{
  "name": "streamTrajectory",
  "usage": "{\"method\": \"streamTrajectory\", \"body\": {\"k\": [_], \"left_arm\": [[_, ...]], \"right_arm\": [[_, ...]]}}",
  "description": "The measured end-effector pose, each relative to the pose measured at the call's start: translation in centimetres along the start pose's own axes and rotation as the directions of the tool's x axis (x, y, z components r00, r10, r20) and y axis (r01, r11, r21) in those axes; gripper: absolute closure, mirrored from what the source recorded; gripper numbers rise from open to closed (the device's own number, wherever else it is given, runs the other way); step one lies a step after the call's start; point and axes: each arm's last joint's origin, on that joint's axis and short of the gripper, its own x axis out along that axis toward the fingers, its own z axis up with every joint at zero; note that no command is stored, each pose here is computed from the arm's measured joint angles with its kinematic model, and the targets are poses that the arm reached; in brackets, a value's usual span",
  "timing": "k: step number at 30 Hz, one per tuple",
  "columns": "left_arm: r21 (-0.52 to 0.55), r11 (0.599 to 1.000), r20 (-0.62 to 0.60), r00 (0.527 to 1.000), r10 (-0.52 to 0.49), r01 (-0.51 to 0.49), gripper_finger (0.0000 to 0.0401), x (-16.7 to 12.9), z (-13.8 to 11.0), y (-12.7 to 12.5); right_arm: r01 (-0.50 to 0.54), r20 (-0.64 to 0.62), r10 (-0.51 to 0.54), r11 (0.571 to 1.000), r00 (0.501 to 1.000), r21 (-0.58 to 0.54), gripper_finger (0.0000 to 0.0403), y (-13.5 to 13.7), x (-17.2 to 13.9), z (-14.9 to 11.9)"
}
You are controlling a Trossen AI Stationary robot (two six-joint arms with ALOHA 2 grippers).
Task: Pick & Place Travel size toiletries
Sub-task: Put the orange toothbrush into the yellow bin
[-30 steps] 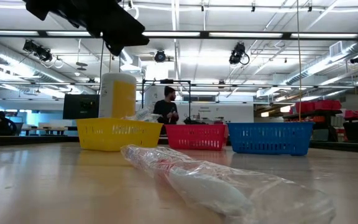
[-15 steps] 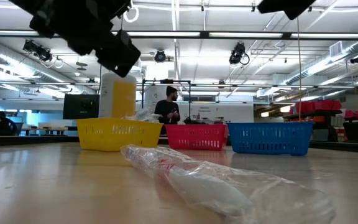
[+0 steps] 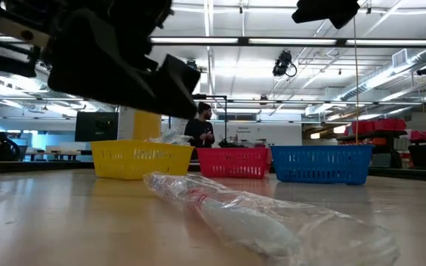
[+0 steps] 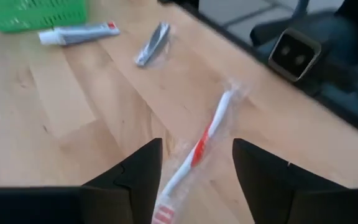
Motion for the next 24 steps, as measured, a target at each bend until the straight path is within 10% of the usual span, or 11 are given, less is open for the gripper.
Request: {"method": "streamTrajectory", "body": {"k": [16, 24], "left_arm": [[0.115, 0.991, -0.315, 0.949, -0.034, 0.074, 0.0188, 7.1, 0.4, 0.6], [0.092, 0.992, -0.358, 0.933, -0.043, 0.082, 0.0253, 7.6, -0.2, 0.6]], "right_arm": [[0.002, -0.003, -0.001, 0.996, 1.000, 0.091, 0.0293, -0.1, 0.5, -1.0], [0.014, -0.043, -0.004, 0.974, 0.999, 0.228, 0.0293, -0.4, 1.4, -4.3]]}}
